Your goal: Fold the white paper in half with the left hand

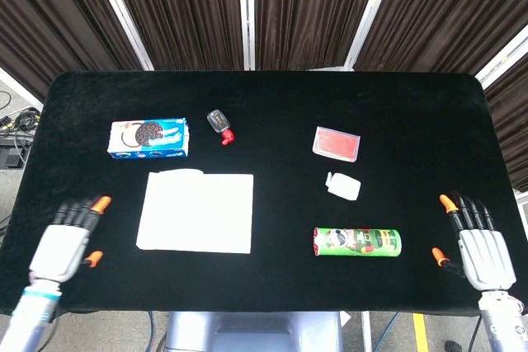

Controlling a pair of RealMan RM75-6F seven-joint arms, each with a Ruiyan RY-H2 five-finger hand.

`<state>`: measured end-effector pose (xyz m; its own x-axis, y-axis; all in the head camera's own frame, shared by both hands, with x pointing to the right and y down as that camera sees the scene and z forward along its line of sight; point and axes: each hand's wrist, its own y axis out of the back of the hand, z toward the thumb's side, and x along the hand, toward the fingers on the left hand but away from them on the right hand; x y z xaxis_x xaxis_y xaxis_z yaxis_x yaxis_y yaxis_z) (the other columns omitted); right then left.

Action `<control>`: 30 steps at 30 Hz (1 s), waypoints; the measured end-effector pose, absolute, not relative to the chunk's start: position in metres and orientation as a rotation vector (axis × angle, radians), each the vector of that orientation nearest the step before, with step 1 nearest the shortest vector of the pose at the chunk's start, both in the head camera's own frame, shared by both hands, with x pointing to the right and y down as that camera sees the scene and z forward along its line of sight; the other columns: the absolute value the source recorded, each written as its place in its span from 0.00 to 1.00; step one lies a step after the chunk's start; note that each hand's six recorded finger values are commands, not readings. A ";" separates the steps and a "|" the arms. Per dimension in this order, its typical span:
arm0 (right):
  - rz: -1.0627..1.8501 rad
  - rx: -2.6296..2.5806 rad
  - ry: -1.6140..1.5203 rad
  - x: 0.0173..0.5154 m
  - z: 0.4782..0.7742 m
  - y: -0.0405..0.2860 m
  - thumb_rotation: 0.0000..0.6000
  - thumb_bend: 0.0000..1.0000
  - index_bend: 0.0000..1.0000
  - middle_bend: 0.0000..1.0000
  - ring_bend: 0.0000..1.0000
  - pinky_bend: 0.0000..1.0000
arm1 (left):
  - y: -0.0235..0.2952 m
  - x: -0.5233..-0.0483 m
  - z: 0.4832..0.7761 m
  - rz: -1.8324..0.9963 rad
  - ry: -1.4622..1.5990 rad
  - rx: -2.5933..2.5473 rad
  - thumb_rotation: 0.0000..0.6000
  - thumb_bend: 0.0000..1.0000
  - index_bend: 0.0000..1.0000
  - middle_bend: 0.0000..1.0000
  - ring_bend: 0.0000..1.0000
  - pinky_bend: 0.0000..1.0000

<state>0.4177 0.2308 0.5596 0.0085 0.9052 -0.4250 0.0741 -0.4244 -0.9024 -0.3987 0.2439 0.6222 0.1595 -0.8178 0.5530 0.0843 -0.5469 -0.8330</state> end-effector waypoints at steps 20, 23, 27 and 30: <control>1.460 -1.612 -1.074 0.416 0.554 0.229 1.00 0.14 0.02 0.00 0.00 0.00 | 0.257 -0.326 0.691 -1.436 0.543 -1.737 1.00 0.30 0.00 0.00 0.00 0.00; 1.453 -1.619 -1.075 0.415 0.553 0.229 1.00 0.14 0.02 0.00 0.00 0.00 | 0.259 -0.322 0.697 -1.443 0.536 -1.743 1.00 0.30 0.00 0.00 0.00 0.00; 1.450 -1.625 -1.078 0.415 0.553 0.230 1.00 0.14 0.02 0.00 0.00 0.00 | 0.259 -0.318 0.702 -1.441 0.519 -1.731 1.00 0.33 0.00 0.00 0.00 0.00; 1.447 -1.628 -1.083 0.414 0.552 0.230 1.00 0.14 0.02 0.00 0.00 0.00 | 0.258 -0.318 0.705 -1.437 0.510 -1.709 1.00 0.36 0.00 0.00 0.00 0.00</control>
<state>0.4144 0.2298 0.5521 0.0287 0.9113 -0.4108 0.1368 -0.4106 -0.9015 -0.3175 0.2579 0.7047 0.2648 -0.7476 0.6091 0.1958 -0.5768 -0.7931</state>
